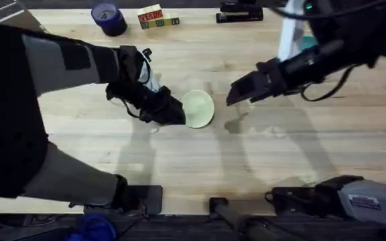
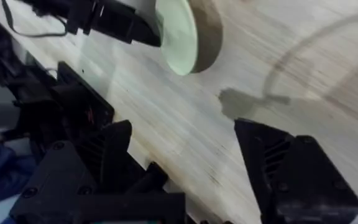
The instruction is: Pick up the plates from the table one by one and place each into a slot on the dish rack.
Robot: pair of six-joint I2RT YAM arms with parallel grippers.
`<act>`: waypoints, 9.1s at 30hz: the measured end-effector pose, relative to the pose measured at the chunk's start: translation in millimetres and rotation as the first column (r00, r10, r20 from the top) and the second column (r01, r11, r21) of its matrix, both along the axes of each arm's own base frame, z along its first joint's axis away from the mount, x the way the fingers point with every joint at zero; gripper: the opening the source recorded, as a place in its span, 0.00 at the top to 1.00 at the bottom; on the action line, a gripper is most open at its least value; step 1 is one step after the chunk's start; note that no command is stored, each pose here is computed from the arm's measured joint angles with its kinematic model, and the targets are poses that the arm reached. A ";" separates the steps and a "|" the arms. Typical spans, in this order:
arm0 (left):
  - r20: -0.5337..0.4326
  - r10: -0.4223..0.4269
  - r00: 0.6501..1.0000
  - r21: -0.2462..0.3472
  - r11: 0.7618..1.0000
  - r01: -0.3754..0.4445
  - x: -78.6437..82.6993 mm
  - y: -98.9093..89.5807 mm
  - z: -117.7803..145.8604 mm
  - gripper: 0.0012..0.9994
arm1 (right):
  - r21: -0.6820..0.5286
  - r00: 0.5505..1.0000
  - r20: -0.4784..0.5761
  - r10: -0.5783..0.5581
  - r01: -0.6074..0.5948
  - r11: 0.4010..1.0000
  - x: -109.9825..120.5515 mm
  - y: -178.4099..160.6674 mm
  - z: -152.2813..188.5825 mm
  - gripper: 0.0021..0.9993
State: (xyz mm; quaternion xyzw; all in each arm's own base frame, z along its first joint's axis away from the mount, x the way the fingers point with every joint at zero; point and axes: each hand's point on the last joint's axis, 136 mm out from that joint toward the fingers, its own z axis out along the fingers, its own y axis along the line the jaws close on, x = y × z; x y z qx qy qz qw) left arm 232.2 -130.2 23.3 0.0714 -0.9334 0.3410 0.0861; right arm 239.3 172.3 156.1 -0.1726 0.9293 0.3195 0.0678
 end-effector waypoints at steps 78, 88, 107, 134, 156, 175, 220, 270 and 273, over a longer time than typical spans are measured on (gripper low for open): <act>-0.003 0.004 1.000 0.001 1.000 -0.004 0.1 -0.5 -0.2 0.96 | 0.088 0.980 -0.019 0.199 -0.197 0.976 30.0 93.3 -91.1 0.33; -0.003 0.004 1.000 0.001 1.000 -0.004 0.1 -0.5 -0.2 0.96 | 0.071 0.983 -0.023 0.184 -0.182 0.981 31.9 91.4 -93.2 0.70; -0.006 0.004 1.000 0.001 1.000 -0.004 -0.4 -0.4 -0.1 0.96 | 0.099 0.983 -0.030 0.182 -0.178 0.979 32.2 93.7 -88.5 0.97; 0.257 -0.059 0.965 0.416 0.908 -0.055 47.1 54.3 104.1 0.96 | 0.100 0.983 -0.030 0.181 -0.177 0.979 32.6 93.5 -88.4 0.97; 0.525 -0.062 0.849 0.520 0.813 -0.262 60.3 90.5 190.4 0.04 | 0.056 0.983 0.056 0.176 -0.179 0.982 54.6 89.7 -79.9 0.97; 0.525 -0.063 0.849 0.524 0.810 -0.264 60.5 91.5 190.4 0.01 | -0.205 0.888 0.378 0.263 -0.197 0.959 104.3 64.5 30.4 0.97; 0.522 -0.064 0.850 0.526 0.809 -0.263 59.8 91.8 190.0 0.00 | -0.501 0.673 0.689 0.269 0.174 0.848 139.4 -185.5 138.4 0.97; 0.522 -0.064 0.851 0.526 0.809 -0.263 59.7 91.8 190.0 0.01 | -0.389 0.714 0.698 0.057 0.310 0.868 91.9 -249.3 150.0 0.97; 0.522 -0.063 0.851 0.527 0.808 -0.263 59.7 91.9 190.0 0.01 | -0.377 0.720 0.692 0.052 0.300 0.876 89.7 -245.9 148.6 0.97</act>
